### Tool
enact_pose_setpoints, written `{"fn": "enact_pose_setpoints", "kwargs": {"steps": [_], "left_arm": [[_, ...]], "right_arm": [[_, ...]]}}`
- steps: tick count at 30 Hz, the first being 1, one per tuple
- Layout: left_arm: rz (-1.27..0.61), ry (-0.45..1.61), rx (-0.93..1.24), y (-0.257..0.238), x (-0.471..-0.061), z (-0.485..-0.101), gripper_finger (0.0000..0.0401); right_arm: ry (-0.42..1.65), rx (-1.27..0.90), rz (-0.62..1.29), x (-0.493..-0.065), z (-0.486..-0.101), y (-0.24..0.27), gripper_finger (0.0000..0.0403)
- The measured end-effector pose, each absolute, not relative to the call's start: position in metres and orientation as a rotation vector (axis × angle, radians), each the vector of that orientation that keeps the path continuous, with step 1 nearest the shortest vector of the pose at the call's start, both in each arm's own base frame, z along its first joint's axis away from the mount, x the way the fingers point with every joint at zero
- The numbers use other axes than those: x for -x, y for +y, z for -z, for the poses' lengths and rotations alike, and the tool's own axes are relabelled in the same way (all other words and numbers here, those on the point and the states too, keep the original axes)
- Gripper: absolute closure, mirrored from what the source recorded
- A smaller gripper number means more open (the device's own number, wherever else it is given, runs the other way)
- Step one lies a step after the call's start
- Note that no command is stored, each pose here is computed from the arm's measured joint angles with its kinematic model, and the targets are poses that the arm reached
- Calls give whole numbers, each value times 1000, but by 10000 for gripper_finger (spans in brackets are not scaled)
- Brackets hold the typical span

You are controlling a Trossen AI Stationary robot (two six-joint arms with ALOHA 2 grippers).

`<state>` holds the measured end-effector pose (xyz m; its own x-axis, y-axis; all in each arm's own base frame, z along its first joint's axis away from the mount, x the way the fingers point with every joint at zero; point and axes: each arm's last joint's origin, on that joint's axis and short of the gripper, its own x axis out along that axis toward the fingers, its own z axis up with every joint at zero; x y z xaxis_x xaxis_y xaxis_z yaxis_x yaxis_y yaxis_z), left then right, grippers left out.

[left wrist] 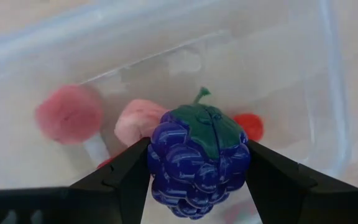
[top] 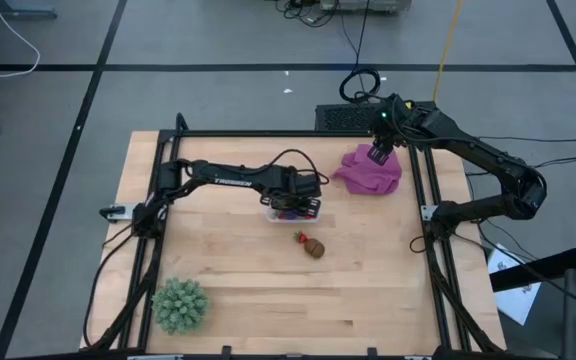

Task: Pick and placing Produce into tupperware
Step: Put the blueberry into the transparent bin

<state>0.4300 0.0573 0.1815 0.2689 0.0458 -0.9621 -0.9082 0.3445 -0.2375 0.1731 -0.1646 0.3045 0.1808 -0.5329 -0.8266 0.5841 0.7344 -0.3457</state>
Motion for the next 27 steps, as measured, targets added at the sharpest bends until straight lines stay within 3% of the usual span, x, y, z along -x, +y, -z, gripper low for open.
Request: {"fn": "enact_pose_setpoints", "kwargs": {"steps": [27], "left_arm": [[-806,1057,1037,64,-432,-184,171]], "right_arm": [[1152,-55,785,-173,-304,-164,234]]}}
